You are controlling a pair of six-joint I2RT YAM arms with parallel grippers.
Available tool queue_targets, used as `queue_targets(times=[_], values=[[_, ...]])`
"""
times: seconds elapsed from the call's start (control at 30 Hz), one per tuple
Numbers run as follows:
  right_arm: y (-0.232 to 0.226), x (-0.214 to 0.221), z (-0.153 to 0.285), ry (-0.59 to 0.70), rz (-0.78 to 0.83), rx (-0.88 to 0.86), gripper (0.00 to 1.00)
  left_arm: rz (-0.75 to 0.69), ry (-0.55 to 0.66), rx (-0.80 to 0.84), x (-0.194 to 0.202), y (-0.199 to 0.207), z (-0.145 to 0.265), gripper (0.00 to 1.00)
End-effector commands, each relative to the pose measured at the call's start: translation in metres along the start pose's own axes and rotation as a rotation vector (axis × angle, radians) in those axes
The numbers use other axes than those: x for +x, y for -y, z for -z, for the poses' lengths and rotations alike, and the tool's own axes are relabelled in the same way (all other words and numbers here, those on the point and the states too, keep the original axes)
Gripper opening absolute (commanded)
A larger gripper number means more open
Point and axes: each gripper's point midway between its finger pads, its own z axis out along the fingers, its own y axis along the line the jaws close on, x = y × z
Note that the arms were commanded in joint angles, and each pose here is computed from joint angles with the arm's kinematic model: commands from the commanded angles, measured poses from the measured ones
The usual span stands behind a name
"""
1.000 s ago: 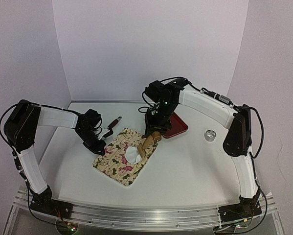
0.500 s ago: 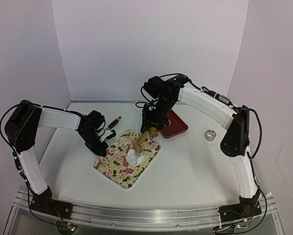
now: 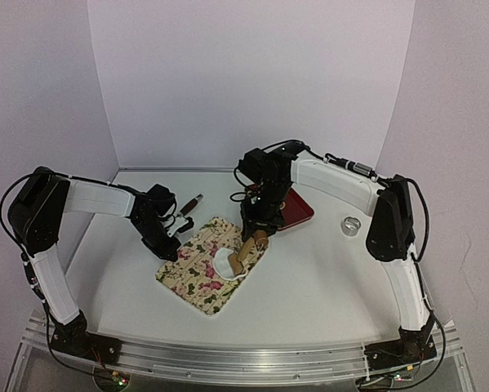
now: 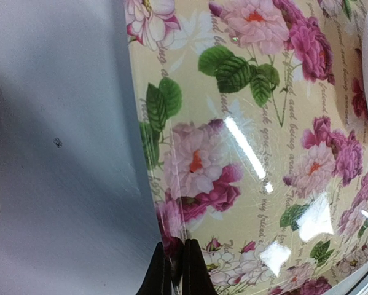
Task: Roll out the dumpling wrappers from the dough
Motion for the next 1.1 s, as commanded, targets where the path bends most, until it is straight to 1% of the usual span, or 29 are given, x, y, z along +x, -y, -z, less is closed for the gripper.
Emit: queue_targets(times=[0.0,0.17,0.47,0.63,0.77,1.07], values=[[-0.009,0.003,0.018,0.026,0.02,-0.029,0.0,-0.027,0.008,-0.06,-0.007,-0.007,0.014,0.0],[-0.004,0.011,0.02,-0.001,0.009,-0.005,0.0,-0.024,0.004,-0.07,-0.005,-0.009,0.014,0.0],[0.013,0.039,0.003,-0.122,-0.02,0.069,0.0,-0.004,-0.02,-0.084,-0.001,-0.012,0.008,0.0],[0.019,0.045,-0.014,-0.17,-0.031,0.088,0.0,0.022,-0.045,-0.103,0.002,-0.017,0.002,0.0],[0.022,0.048,-0.03,-0.194,-0.018,0.103,0.0,0.038,-0.041,-0.091,0.001,-0.016,0.0,0.0],[0.024,0.056,-0.071,-0.21,0.023,0.088,0.0,0.065,-0.029,-0.056,-0.006,-0.011,-0.004,0.0]])
